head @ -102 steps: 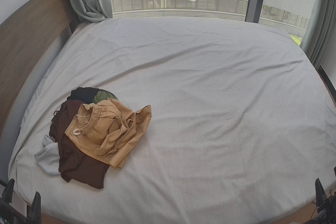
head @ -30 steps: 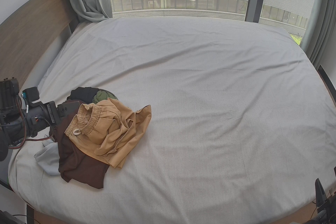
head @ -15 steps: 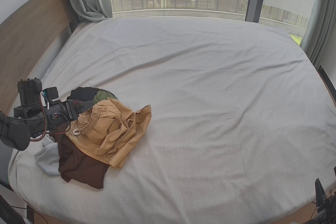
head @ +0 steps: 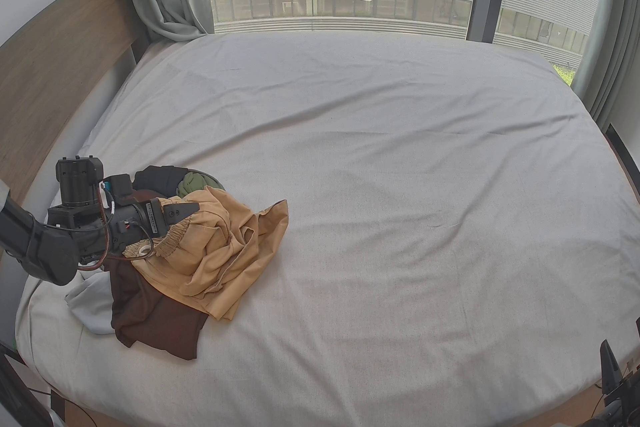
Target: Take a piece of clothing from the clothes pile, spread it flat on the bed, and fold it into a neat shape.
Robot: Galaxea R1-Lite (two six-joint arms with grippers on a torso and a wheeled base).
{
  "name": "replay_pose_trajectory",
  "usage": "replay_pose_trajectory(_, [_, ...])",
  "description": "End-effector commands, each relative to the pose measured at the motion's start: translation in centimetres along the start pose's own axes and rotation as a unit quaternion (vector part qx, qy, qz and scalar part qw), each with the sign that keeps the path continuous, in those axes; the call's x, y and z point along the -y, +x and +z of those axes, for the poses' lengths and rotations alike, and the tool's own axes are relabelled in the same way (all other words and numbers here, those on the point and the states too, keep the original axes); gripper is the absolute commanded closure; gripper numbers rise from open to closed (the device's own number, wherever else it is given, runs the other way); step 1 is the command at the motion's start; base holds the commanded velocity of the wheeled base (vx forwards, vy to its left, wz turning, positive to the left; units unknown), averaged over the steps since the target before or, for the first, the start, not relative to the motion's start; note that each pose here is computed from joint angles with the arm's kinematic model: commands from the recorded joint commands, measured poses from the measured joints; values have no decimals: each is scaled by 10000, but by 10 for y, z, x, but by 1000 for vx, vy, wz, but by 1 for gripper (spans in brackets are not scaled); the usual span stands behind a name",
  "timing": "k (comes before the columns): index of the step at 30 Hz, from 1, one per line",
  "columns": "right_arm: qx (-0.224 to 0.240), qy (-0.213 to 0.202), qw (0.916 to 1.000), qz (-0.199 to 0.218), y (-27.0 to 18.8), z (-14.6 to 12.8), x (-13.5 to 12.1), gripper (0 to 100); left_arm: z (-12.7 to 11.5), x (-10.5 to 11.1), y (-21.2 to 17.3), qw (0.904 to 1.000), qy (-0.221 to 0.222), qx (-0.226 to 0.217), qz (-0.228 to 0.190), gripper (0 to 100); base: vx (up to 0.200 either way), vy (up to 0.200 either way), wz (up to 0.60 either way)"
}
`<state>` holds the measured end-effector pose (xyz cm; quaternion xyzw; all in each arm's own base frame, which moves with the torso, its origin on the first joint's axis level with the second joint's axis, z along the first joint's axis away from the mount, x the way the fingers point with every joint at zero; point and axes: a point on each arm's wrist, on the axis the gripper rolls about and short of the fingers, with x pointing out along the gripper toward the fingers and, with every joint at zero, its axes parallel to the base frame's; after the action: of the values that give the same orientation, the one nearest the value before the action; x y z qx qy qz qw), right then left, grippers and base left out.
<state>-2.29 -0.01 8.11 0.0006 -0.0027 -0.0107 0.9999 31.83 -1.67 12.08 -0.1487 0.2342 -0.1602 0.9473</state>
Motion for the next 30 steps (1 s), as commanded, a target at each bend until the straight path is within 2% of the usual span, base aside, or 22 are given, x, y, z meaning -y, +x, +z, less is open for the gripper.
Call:
replay_pose_trajectory(1, [-19, 1, 10000, 0, 0, -5, 0, 0, 0, -2, 7, 10000, -9, -27, 0, 0, 0, 0, 0])
replay_pose_trajectory(11, [-19, 1, 10000, 0, 0, -5, 0, 0, -4, 0, 25, 9999, 23, -138, -94, 0, 0, 0, 0])
replay_pose_trajectory(30, [-11, 1, 10000, 0, 0, -5, 0, 0, -21, -15, 65, 9997, 21, -221, -109, 0, 0, 0, 0])
